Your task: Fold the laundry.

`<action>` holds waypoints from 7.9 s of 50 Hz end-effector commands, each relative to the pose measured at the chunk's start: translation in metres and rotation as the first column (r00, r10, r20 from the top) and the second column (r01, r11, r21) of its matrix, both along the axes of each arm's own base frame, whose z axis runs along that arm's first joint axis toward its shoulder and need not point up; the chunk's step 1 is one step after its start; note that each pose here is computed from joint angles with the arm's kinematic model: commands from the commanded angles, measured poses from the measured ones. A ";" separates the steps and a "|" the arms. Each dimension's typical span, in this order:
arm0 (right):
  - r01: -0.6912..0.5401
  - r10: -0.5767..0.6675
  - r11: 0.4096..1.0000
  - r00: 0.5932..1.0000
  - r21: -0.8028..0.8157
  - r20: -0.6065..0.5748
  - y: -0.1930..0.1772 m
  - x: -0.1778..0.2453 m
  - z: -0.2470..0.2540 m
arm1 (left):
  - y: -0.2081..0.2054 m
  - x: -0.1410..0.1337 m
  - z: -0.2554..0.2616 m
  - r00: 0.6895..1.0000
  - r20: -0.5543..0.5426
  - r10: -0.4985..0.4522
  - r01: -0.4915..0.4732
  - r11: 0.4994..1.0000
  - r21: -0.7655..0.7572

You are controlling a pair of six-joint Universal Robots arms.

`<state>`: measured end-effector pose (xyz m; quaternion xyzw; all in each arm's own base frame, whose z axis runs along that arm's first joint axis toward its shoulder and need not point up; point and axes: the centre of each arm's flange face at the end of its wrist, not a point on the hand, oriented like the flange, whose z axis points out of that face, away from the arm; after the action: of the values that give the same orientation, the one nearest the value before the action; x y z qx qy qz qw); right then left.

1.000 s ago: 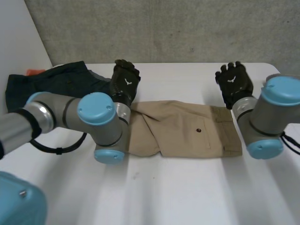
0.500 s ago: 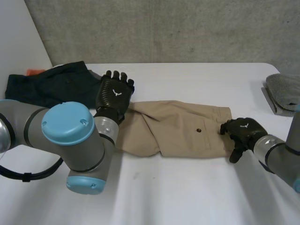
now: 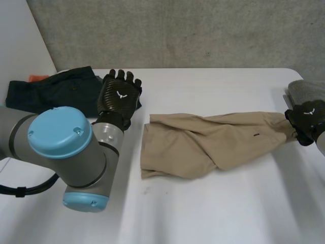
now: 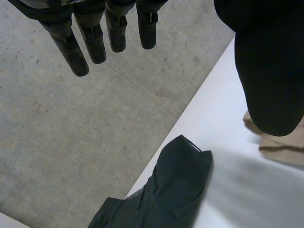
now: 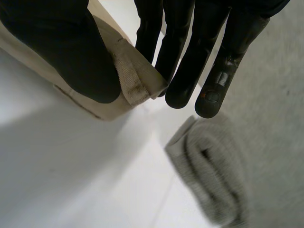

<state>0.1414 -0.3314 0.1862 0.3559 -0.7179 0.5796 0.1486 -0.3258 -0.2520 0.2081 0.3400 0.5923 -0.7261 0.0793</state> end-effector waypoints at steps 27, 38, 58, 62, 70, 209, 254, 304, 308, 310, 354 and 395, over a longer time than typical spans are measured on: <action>-0.701 0.722 0.692 0.668 -0.172 0.180 0.120 0.229 0.001 | -0.013 0.029 0.038 0.987 -0.143 0.066 -0.071 0.997 -0.031; -0.293 0.264 0.955 0.755 -0.052 0.601 0.055 0.149 0.065 | 0.007 -0.019 0.046 0.949 -0.265 -0.170 0.176 0.984 -0.001; -0.371 0.141 0.872 0.815 0.319 0.562 0.024 0.168 -0.025 | -0.002 -0.023 -0.044 0.991 -0.135 -0.016 0.076 0.888 0.454; -0.367 0.174 0.871 0.852 0.327 0.493 0.021 0.168 -0.042 | -0.005 -0.017 -0.059 0.997 -0.071 -0.009 0.043 0.866 0.499; -0.309 0.222 0.907 0.929 0.287 0.298 0.013 0.162 -0.054 | -0.007 -0.019 -0.075 0.997 0.052 -0.064 0.030 0.866 0.500; -0.258 0.552 0.640 0.810 -0.724 0.199 -0.222 -0.090 0.082 | 0.037 -0.005 0.090 0.883 -0.265 -0.388 0.463 0.814 0.350; -0.211 0.364 0.893 0.858 -0.397 0.363 -0.201 -0.205 -0.068 | 0.050 -0.017 0.090 0.850 -0.322 -0.417 0.514 0.789 0.336; -0.188 0.347 0.898 0.858 -0.398 0.378 0.006 0.048 0.083 | -0.106 0.082 0.071 0.971 -0.236 -0.028 0.052 0.994 0.095; -0.326 0.445 0.883 0.812 -0.338 0.378 0.045 0.094 0.059 | -0.147 0.116 0.040 0.990 -0.122 0.074 -0.061 0.992 0.108; -0.363 0.452 0.887 0.811 -0.287 0.371 0.059 0.104 0.042 | -0.163 0.128 0.023 0.992 -0.078 0.100 -0.091 0.989 0.120; -0.280 0.304 0.951 0.925 -0.131 0.229 0.068 0.098 -0.015 | -0.149 0.044 0.000 0.971 -0.233 -0.046 0.051 0.999 0.016; -0.311 0.281 0.950 0.869 0.008 0.407 0.007 0.136 0.074 | -0.065 0.066 -0.008 0.986 -0.160 -0.050 0.108 0.918 0.382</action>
<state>0.2610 -0.3104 0.2466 0.3707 -0.6820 0.6268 -0.0667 -0.2755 -0.3015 0.2226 0.2795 0.6873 -0.6662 -0.0754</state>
